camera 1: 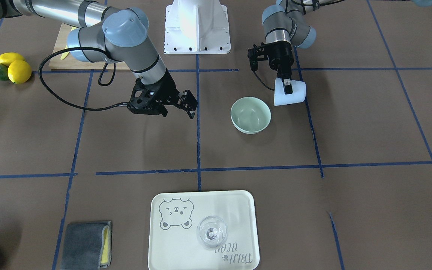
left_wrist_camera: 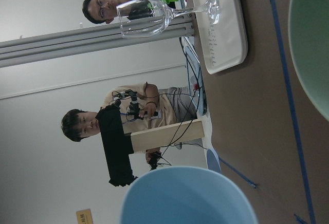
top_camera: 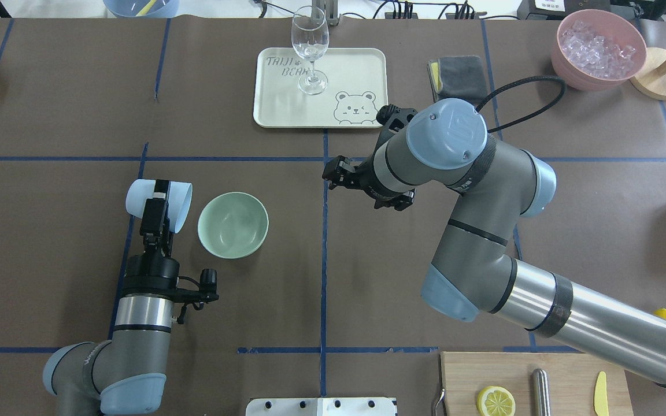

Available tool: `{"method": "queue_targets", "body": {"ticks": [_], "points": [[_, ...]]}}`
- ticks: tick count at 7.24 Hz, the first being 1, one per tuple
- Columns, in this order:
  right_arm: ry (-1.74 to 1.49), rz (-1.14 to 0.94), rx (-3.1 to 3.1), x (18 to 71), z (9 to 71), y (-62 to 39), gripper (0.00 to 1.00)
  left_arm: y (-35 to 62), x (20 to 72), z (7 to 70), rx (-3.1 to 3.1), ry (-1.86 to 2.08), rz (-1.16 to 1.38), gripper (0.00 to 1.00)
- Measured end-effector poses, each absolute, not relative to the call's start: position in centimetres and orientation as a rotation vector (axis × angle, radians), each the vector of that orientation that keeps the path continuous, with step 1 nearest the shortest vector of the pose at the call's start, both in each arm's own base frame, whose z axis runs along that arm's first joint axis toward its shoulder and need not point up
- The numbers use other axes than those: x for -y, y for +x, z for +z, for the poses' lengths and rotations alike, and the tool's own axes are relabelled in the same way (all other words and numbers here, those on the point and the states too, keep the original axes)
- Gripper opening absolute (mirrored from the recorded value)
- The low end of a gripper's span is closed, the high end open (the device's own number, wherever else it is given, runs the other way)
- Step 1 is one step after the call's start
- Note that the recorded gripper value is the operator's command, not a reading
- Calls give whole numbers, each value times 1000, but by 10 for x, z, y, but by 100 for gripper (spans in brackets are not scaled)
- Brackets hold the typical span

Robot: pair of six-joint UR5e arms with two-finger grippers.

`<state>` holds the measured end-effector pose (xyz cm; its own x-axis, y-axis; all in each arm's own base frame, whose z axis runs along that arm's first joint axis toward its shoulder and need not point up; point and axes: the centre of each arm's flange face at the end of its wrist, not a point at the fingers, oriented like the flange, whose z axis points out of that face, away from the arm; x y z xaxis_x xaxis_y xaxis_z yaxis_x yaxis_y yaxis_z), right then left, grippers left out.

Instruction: Pour ice into bowl

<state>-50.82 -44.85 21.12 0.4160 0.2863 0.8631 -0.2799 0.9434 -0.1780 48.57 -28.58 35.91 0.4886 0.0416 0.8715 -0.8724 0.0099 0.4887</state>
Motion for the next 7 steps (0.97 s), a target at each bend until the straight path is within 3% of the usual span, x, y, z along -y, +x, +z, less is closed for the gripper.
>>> {"method": "queue_targets", "body": {"ticks": [7], "points": [[-6,364,1085,451,211,-506,100,487,278,349,945,1325,938,0]]}}
